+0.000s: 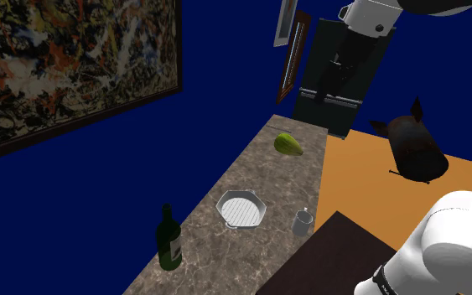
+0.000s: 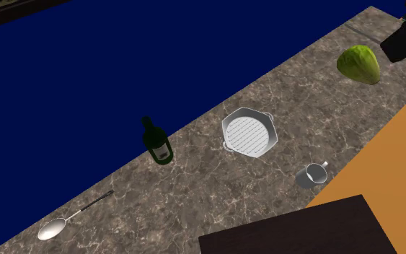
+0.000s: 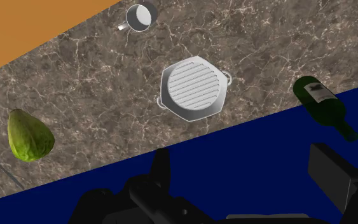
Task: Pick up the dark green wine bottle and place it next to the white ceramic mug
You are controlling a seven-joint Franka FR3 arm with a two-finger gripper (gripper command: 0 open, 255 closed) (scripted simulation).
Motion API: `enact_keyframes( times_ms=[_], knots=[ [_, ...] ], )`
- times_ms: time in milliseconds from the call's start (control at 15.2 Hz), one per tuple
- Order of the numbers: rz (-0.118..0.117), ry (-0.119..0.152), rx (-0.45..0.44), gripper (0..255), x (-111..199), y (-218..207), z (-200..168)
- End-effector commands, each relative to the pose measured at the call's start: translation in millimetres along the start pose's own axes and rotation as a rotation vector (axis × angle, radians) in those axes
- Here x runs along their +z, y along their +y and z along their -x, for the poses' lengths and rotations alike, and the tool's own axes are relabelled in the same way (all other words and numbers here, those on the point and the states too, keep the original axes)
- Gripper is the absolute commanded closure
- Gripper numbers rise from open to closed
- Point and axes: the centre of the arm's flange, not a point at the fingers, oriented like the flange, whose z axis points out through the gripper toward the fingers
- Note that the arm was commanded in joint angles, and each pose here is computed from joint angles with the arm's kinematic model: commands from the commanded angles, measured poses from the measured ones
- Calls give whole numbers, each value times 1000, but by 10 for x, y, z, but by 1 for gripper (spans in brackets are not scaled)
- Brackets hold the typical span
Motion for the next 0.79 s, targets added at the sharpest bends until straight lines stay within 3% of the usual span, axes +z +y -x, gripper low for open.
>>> enact_keyframes(
  times_ms=[0,726],
  knots=[
    [0,0,0,0,0,0,0],
    [-28,-36,-6,0,1058,-801,-585]
  ],
)
